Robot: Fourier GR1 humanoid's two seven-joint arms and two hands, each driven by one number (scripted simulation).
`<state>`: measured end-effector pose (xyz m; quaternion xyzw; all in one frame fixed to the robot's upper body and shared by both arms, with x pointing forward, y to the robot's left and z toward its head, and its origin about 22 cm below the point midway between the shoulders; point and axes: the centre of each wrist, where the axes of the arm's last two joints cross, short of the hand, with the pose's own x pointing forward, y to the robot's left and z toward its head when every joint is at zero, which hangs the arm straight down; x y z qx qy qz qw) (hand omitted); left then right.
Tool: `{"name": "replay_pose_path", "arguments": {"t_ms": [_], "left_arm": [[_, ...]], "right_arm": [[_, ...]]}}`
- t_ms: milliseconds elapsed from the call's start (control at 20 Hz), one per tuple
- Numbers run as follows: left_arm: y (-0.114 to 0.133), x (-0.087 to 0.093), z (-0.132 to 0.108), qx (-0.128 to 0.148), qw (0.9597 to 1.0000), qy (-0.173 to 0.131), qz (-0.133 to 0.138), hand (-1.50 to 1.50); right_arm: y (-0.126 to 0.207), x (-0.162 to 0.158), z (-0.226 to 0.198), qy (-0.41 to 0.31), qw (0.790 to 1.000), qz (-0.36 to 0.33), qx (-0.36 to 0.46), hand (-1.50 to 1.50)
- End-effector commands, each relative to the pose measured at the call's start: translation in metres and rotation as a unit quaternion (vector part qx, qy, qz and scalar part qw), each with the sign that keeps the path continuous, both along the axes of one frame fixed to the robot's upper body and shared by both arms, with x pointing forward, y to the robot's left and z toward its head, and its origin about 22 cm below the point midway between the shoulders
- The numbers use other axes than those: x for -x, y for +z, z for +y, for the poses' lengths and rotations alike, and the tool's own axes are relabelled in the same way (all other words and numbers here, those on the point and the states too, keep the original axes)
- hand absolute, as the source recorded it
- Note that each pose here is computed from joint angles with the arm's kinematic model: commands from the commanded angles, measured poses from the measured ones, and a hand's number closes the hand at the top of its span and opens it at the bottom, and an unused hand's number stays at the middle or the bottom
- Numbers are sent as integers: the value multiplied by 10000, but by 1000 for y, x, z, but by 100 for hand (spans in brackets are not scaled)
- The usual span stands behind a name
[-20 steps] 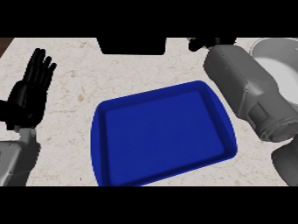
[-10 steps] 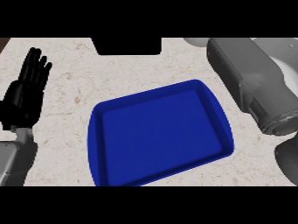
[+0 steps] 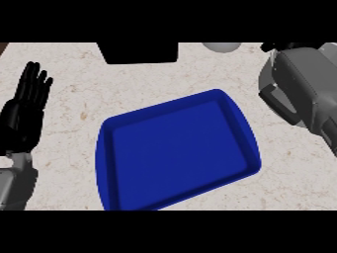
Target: Pick the pear from the tray and place it in the pot
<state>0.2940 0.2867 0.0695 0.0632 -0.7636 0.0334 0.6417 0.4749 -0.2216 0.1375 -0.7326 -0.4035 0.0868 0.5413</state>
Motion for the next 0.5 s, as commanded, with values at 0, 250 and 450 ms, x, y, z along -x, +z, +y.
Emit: {"name": "replay_pose_path", "arguments": {"t_ms": [0, 250, 450], "left_arm": [[-5, 5, 0, -22, 10000, 58, 34, 0], [-1, -10, -16, 14, 10000, 11, 7, 0], [14, -6, -11, -32, 9999, -68, -98, 0]], "right_arm": [[-12, 12, -54, -136, 9997, -205, -81, 150], [-33, 37, -104, 31, 9997, -214, -131, 150], [-56, 56, -121, -25, 9998, -59, -198, 150]]}}
